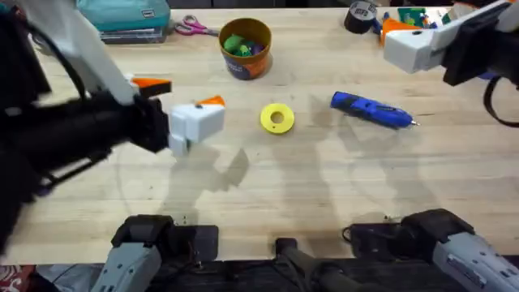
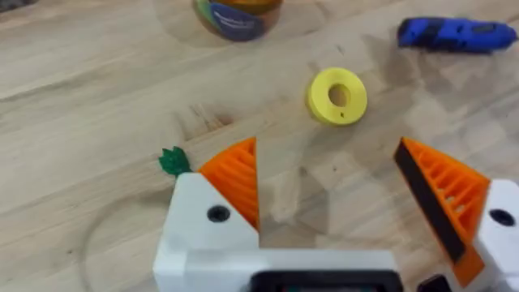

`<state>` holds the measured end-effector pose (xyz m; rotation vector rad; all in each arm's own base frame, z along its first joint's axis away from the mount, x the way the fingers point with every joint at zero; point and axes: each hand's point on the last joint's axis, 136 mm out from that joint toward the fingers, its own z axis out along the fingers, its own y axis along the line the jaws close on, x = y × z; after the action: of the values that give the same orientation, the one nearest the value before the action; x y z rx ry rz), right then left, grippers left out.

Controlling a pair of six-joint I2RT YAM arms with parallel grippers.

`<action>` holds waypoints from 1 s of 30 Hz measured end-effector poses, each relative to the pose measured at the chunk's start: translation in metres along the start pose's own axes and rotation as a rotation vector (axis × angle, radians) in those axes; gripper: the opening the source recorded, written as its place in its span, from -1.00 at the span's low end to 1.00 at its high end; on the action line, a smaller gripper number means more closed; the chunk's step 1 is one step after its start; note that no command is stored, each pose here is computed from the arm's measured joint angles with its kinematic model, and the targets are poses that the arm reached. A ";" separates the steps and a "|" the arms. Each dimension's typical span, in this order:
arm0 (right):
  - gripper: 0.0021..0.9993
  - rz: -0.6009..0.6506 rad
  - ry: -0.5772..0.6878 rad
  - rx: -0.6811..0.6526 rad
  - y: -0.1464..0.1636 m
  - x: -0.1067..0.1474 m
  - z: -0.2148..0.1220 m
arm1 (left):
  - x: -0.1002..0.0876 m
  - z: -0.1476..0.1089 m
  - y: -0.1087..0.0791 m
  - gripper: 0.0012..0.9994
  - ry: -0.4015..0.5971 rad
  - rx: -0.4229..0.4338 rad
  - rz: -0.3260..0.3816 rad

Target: Pick up the gripper from the table and insert it into the empty holder that is missing its gripper. Then pick up a screw, insert it into the mounting hole, and use the screwdriver to tighten it. Finally, clean up the table by picking up the vegetable and placing it into the bucket.

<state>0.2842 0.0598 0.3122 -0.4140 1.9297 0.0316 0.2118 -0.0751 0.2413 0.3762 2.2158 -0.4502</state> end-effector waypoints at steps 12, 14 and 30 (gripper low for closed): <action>0.99 0.012 0.027 -0.006 0.001 0.007 0.000 | -0.003 -0.004 0.033 0.97 0.125 -0.178 -0.059; 0.99 0.012 0.031 -0.007 0.002 0.008 0.000 | 0.003 -0.006 0.047 0.97 0.153 -0.261 -0.119; 0.99 0.013 0.050 -0.010 0.003 0.012 0.000 | 0.094 0.082 0.117 0.97 0.703 -0.493 -0.490</action>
<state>0.2793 0.0589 0.3008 -0.4123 1.9822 0.0404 0.2573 0.0044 0.0960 -0.3405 3.0041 0.0135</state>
